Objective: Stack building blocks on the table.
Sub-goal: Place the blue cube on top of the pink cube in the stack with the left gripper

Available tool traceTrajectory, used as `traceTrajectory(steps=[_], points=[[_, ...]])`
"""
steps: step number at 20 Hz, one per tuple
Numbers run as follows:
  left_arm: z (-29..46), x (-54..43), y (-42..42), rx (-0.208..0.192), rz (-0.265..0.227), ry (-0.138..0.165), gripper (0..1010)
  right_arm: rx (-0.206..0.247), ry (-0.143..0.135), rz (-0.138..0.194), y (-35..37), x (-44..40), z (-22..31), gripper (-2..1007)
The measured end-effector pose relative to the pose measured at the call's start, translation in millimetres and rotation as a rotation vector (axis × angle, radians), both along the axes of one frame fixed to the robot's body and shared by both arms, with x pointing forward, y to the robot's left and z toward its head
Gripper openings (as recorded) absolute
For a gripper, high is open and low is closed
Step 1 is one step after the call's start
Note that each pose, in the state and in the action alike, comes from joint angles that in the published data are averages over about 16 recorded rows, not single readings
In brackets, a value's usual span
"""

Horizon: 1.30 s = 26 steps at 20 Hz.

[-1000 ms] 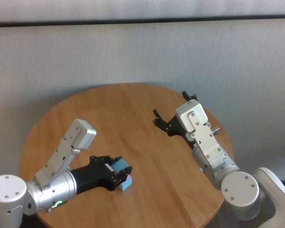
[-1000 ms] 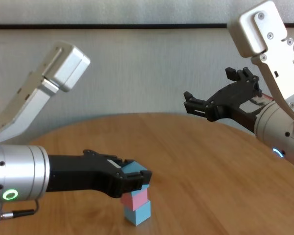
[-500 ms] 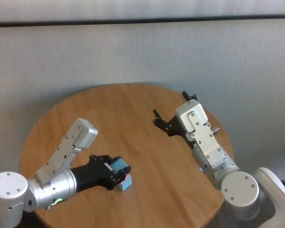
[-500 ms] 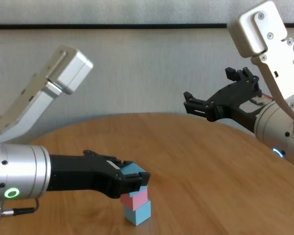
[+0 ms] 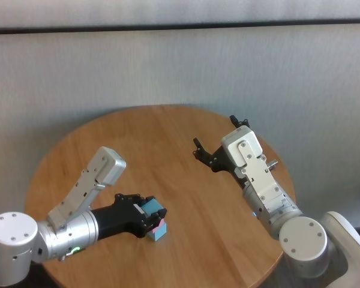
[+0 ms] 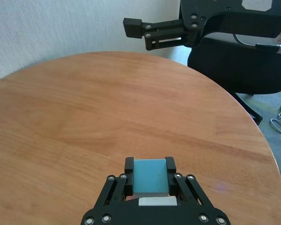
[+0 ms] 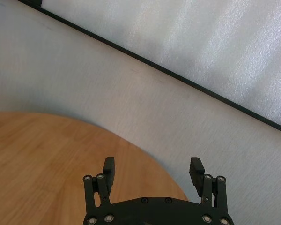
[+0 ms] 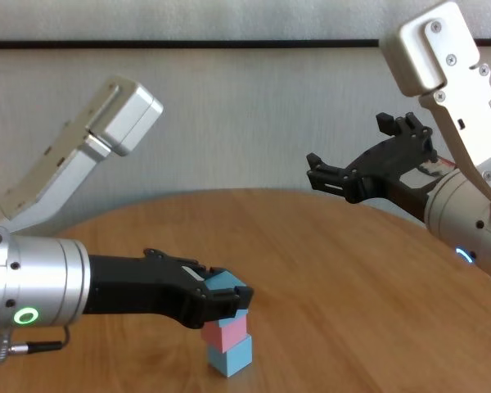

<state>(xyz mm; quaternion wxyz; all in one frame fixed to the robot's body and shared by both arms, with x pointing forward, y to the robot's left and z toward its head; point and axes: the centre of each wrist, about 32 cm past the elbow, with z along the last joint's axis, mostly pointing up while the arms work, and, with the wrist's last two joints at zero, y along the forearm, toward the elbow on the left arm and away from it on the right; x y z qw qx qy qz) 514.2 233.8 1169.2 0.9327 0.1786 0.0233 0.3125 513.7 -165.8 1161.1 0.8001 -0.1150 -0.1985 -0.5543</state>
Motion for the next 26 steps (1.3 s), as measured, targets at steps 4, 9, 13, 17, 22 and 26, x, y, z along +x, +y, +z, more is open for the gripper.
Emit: traceTrajectory(steps=[4,9,13,17,22,26], points=[[0.2,2.5,0.7,0.004,-0.003,0.006,396,0.000,0.000,0.000,0.0,0.0,0.0,1005],[0.5,4.8,1.8,0.010,-0.005,0.016,396,0.000,0.000,0.000,0.0,0.0,0.0,1005],[0.5,5.9,2.4,0.013,-0.007,0.023,396,0.000,0.000,0.000,0.0,0.0,0.0,1004],[0.4,6.4,2.7,0.015,-0.007,0.029,397,0.000,0.000,0.000,0.0,0.0,0.0,1004],[0.2,6.3,2.7,0.015,-0.007,0.029,439,0.000,0.000,0.000,0.0,0.0,0.0,1004],[0.2,6.2,2.6,0.014,-0.008,0.028,515,0.000,0.000,0.000,0.0,0.0,0.0,1004]])
